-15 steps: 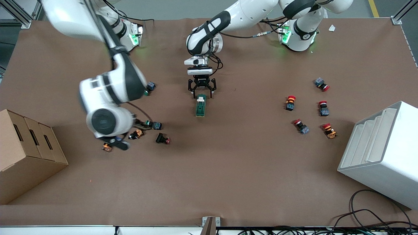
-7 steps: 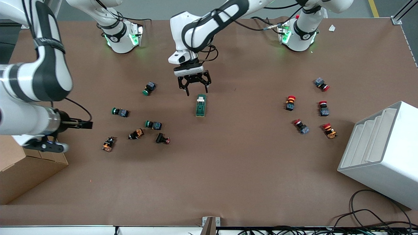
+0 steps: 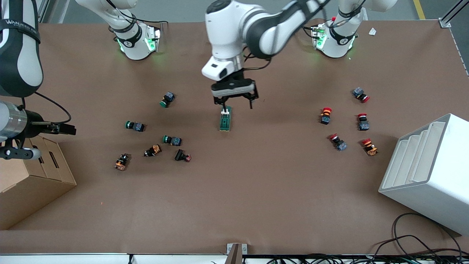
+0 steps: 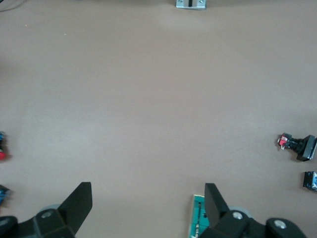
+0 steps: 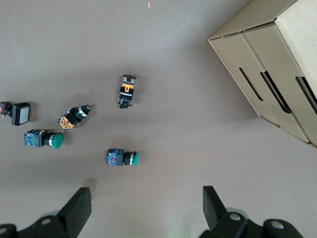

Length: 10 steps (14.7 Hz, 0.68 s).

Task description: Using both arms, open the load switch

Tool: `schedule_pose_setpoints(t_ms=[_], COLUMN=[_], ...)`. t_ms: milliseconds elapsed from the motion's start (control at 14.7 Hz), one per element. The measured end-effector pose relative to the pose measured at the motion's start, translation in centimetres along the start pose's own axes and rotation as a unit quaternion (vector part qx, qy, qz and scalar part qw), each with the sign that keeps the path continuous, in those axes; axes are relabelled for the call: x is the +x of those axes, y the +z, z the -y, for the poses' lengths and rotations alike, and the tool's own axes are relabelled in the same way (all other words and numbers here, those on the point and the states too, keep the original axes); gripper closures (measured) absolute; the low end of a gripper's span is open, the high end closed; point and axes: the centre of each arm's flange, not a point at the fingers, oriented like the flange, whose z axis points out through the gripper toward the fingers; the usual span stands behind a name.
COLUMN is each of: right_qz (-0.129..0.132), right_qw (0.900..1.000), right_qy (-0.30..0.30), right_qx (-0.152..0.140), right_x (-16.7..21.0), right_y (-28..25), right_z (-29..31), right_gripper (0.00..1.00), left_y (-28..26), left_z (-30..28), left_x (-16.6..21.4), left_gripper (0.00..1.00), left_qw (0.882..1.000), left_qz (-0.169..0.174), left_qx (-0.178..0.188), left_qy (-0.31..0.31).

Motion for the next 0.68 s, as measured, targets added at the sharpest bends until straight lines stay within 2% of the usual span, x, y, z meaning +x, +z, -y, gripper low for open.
schedule_pose_setpoints(t_ms=[408,681], right_qz=[0.0,0.011], right_qw=[1.0,1.0], right_qy=[-0.009,-0.024], right_qx=[0.0,-0.002], right_x=[-1.3,-1.8], right_y=[-3.5,-3.7], right_z=[1.0,2.8], right_gripper=[0.0,0.0], left_y=[-5.9,-5.6], left_z=[14.4,24.6], left_x=[12.9,18.7], left_gripper=[0.0,0.0], left_qw=[0.996,0.988], left_qz=[0.085,0.137], left_qx=[-0.009,0.003], left_qy=[-0.041,-0.073])
